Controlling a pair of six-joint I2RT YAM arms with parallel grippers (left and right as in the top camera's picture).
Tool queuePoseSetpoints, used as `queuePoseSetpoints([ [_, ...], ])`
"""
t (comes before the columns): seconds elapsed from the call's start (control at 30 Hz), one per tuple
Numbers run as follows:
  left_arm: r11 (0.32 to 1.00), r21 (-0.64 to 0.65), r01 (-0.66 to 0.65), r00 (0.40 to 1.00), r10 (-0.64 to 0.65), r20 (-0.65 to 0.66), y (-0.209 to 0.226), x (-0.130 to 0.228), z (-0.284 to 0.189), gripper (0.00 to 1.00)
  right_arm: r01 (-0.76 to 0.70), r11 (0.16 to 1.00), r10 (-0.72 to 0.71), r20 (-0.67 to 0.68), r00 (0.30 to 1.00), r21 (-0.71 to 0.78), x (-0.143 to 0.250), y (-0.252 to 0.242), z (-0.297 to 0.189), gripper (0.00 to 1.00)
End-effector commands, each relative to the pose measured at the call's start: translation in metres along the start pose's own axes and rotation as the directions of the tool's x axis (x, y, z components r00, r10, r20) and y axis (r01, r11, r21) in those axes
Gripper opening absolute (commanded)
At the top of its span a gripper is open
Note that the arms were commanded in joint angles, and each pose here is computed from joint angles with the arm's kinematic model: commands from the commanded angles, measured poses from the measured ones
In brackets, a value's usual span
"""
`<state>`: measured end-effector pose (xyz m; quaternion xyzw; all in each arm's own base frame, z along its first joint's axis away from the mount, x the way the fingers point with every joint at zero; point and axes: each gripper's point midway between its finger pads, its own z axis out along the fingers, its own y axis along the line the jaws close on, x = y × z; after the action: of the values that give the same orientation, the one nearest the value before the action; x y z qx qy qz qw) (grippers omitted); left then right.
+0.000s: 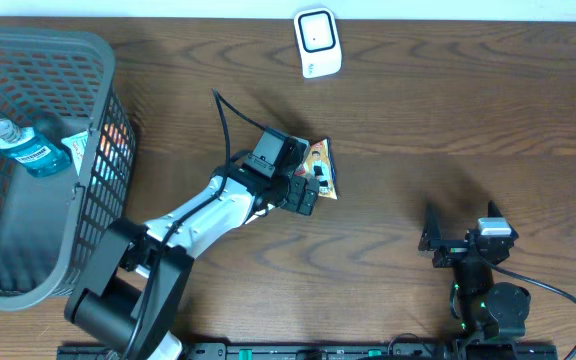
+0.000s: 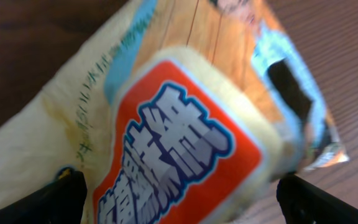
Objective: Scan the item barcode
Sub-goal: 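Lift the snack bag out and carry it to the table center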
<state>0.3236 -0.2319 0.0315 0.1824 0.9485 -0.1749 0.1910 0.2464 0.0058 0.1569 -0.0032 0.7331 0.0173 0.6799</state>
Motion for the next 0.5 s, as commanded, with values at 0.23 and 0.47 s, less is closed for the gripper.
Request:
queuePoseSetpoints([
  [0.23,0.992,0.004,-0.127,0.924,0.117,0.363,-0.034,-0.067,-0.139,0.98,-0.017,1.000,0.017,0.000,1.000,0.011,0.000,-0.002,0.000,0.99],
  [0.47,0.979,-0.112,-0.168,0.808,0.202,0.553,-0.035,-0.072,-0.237,0.98,-0.017,1.000,0.017,0.000,1.000,0.011,0.000,-0.002,0.000,0.99],
])
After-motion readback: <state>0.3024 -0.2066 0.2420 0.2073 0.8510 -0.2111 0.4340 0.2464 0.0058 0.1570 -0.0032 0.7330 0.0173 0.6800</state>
